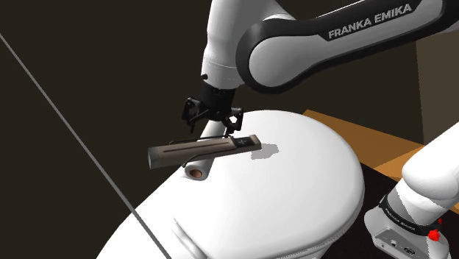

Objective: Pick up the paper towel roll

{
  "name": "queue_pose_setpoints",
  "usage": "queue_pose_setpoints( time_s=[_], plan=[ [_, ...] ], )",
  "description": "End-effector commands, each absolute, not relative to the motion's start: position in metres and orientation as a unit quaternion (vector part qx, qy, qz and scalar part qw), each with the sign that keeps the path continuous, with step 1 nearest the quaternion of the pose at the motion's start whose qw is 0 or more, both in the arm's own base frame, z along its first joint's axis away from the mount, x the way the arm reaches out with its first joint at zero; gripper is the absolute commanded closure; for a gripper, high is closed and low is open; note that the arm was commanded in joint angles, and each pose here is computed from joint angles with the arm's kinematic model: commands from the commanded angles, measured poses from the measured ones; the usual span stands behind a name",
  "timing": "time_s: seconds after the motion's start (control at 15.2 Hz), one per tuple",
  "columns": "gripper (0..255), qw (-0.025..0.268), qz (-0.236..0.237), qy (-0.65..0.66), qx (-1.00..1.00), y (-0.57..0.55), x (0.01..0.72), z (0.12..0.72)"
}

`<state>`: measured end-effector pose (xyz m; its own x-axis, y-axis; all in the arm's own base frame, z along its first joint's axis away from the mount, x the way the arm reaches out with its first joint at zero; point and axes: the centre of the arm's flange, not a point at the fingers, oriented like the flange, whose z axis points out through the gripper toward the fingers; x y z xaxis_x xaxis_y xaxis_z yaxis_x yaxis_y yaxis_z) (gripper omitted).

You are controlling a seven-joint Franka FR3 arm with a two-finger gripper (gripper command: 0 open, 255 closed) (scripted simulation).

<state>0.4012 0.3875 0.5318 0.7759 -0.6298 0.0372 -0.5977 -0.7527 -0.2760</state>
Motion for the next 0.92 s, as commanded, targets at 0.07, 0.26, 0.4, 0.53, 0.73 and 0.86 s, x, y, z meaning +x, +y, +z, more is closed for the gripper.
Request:
queue_pose_setpoints(
  time_s=[0.07, 0.26, 0.4, 0.53, 0.73, 0.86],
  plan=[
    [0, 0.125, -0.064, 0.329, -0.934, 0.3876, 0.4022, 0.5123],
    [255, 0.125, -0.064, 0.329, -0.934, 0.3883, 0.4028, 0.5124],
    [255, 0.125, -0.064, 0.329, -0.934, 0.3881, 0.4023, 0.5121],
    [255, 0.125, -0.064, 0.329, -0.934, 0.3880, 0.4023, 0.5121],
    [255, 0.125, -0.064, 0.329, -0.934, 0.3876, 0.4026, 0.5122],
    [255, 0.125, -0.064, 0.329, -0.934, 0.3876, 0.4022, 0.5123]
  ],
)
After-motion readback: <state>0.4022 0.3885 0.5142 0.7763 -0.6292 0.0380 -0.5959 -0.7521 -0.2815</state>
